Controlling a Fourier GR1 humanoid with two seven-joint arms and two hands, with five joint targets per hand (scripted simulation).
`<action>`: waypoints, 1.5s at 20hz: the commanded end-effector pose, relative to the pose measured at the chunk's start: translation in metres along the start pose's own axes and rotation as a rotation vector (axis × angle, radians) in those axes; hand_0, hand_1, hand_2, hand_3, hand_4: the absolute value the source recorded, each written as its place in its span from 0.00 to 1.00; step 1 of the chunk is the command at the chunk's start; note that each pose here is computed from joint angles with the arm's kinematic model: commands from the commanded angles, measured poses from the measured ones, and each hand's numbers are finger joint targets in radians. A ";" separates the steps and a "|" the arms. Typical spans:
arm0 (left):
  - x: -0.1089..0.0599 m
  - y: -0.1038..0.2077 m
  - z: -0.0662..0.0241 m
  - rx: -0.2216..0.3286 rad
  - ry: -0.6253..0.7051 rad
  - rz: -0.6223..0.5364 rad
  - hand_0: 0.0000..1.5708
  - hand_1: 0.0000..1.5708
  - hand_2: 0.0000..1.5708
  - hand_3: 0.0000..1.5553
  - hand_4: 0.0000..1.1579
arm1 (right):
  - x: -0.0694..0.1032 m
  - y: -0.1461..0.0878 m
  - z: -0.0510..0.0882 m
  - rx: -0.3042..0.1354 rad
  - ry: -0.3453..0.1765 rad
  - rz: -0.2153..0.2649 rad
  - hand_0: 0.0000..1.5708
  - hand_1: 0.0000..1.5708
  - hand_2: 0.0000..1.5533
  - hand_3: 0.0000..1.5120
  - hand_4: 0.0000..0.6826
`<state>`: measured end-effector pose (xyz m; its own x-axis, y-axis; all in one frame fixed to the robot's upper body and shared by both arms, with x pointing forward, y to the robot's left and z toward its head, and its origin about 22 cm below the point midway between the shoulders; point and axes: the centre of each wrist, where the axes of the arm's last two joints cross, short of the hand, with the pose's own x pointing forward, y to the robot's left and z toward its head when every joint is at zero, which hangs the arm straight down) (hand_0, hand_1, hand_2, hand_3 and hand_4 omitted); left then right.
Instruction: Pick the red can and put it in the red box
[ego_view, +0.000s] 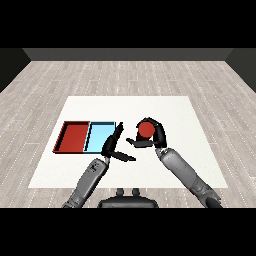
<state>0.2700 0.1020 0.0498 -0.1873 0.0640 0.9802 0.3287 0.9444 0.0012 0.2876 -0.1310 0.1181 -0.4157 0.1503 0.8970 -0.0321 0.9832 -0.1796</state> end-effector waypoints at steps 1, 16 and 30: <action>0.015 0.012 -0.0034 -0.005 0.013 0.039 0.00 0.00 0.00 0.00 0.00 | -0.014 0.033 0.000 0.024 -0.013 -0.029 0.93 0.93 0.93 0.92 0.81; -0.021 -0.019 -0.0148 0.009 0.053 0.040 0.00 0.00 0.00 0.00 0.00 | 0.012 0.035 0.002 0.048 -0.030 -0.068 0.95 0.95 0.93 0.91 0.82; -0.007 0.000 -0.0120 0.031 0.043 -0.015 0.00 0.00 0.00 0.00 0.30 | 0.021 0.084 0.023 0.140 -0.047 -0.129 0.93 0.93 0.92 0.90 0.75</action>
<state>0.2826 0.0920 0.0377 -0.1538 0.0736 0.9854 0.3276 0.9446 -0.0194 0.2714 -0.0642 0.1219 -0.4420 0.0341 0.8964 -0.1749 0.9768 -0.1234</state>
